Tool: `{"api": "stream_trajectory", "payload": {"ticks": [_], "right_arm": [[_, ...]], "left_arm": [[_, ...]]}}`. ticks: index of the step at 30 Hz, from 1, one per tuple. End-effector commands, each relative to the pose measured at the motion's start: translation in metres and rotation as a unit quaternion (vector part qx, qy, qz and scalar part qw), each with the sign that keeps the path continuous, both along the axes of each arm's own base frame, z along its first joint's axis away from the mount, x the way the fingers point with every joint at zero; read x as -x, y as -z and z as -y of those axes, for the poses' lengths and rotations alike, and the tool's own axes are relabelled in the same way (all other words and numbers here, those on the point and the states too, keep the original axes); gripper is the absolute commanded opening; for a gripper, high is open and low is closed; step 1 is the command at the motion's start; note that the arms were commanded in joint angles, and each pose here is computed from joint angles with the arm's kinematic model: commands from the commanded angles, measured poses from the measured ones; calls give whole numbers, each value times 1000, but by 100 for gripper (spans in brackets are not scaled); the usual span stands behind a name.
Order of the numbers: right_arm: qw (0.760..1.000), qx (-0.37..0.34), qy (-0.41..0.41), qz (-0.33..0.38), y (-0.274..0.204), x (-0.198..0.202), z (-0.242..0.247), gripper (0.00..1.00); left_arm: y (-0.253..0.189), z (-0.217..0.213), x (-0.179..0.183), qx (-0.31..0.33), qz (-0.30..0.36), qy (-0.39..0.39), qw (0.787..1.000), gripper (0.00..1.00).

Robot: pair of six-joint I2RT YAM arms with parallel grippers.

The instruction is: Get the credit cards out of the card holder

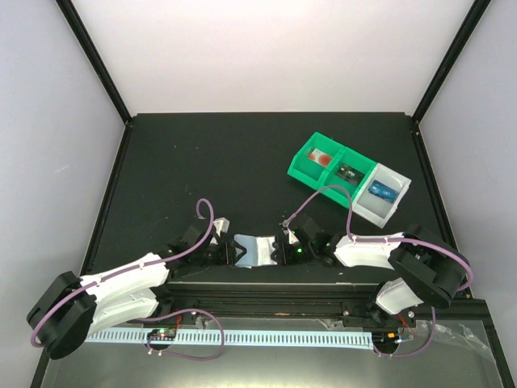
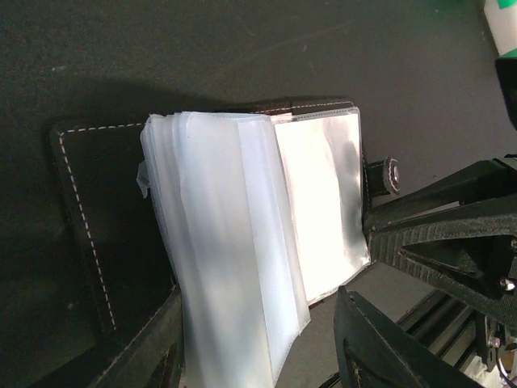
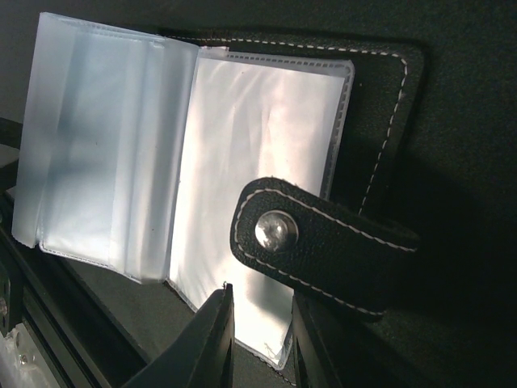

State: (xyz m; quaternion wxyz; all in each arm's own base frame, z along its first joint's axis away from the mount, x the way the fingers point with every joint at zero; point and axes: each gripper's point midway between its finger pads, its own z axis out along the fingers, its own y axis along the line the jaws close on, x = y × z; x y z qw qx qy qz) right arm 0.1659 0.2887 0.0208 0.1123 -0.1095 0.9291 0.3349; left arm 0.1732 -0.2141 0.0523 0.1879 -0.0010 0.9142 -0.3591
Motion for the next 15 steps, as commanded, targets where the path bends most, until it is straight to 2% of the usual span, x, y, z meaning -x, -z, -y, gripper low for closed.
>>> {"api": "stream_trajectory", "payload": {"ticks": [1, 7, 15], "right_arm": [[999, 38, 18, 5, 17, -3, 14, 24], [999, 36, 19, 4, 17, -3, 13, 24], [999, 34, 18, 3, 17, -2, 12, 24]], "left_arm": [[-5, -1, -3, -1, 5, -7, 1000, 51], [-5, -3, -2, -1, 6, -9, 1000, 43], [-7, -6, -2, -10, 10, -10, 1000, 47]]}}
